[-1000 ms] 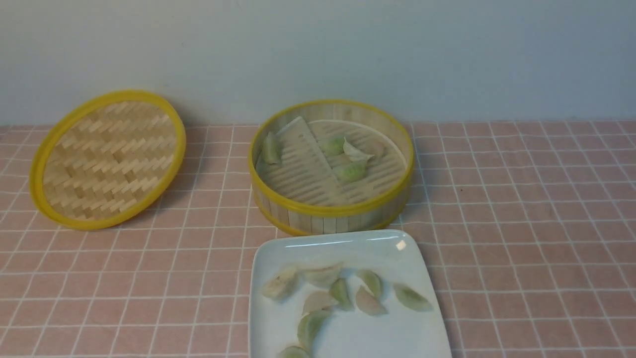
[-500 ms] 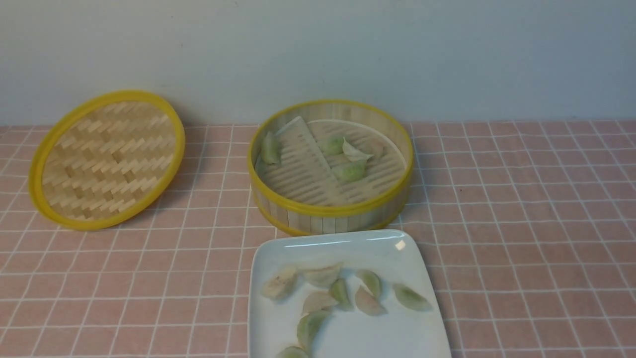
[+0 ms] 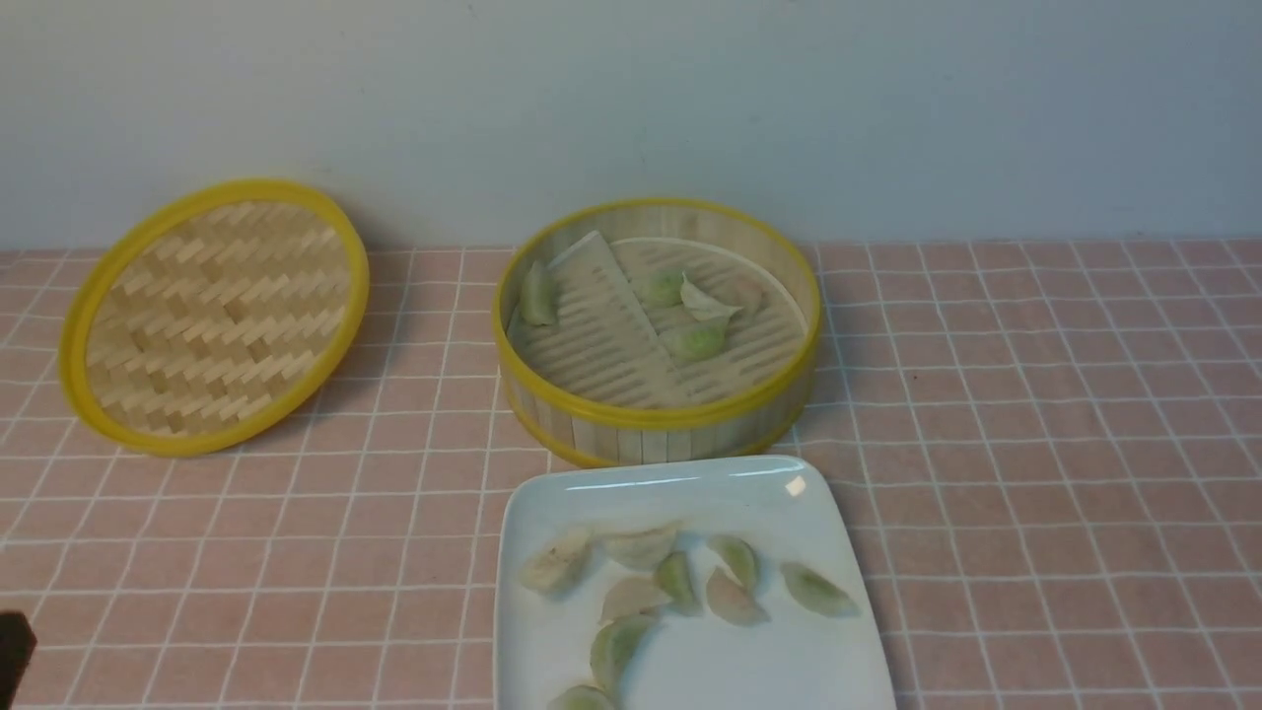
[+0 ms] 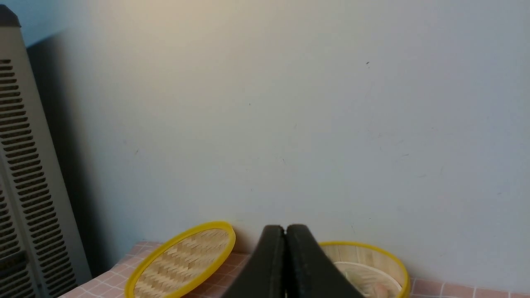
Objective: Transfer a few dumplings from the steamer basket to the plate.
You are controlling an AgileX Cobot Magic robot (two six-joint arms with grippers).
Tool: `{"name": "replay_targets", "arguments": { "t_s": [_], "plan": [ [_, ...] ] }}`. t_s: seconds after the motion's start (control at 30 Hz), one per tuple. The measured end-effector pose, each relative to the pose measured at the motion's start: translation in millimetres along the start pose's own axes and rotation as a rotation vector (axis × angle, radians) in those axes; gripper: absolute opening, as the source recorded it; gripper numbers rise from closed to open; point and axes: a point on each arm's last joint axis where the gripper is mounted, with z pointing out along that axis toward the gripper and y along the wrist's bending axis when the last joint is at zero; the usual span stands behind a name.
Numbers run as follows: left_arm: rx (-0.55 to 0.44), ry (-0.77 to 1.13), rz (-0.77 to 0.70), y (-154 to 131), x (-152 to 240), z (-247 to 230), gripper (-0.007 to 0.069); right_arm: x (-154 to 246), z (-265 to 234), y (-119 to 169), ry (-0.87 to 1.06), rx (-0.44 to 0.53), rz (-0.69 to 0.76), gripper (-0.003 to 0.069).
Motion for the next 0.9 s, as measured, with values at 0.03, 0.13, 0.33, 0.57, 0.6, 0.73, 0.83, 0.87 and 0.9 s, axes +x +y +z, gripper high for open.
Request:
{"name": "replay_targets", "arguments": {
  "t_s": [0.03,0.13,0.33,0.57,0.6,0.73,0.83,0.87,0.9],
  "plan": [
    [-0.013,0.033,0.007,0.7,13.4,4.1,-0.0006,0.0,0.0,0.0,0.0,0.0,0.0,-0.0015],
    [-0.03,0.11,0.026,1.7,33.9,8.3,-0.0006,0.3,0.1,-0.1,0.003,0.001,0.0,-0.0015],
    [-0.028,0.167,0.044,1.6,40.5,8.0,-0.0006,0.4,0.1,-0.1,0.004,0.001,0.0,-0.0015],
    [-0.028,0.17,0.05,1.6,40.7,8.0,-0.0006,0.4,0.1,-0.1,0.004,0.001,0.0,-0.0015],
    [-0.028,0.17,0.05,1.6,40.7,8.0,-0.0006,0.4,0.1,-0.1,0.004,0.001,0.0,-0.0015],
    [-0.028,0.17,0.05,1.6,40.7,8.0,-0.0006,0.4,0.1,-0.1,0.004,0.001,0.0,-0.0015],
    [-0.028,0.17,0.05,1.6,40.7,8.0,-0.0006,0.4,0.1,-0.1,0.004,0.001,0.0,-0.0015],
    [-0.028,0.17,0.05,1.6,40.7,8.0,-0.0006,0.4,0.1,-0.1,0.004,0.001,0.0,-0.0015],
    [-0.028,0.17,0.05,1.6,40.7,8.0,-0.0006,0.4,0.1,-0.1,0.004,0.001,0.0,-0.0015]
  ]
}}
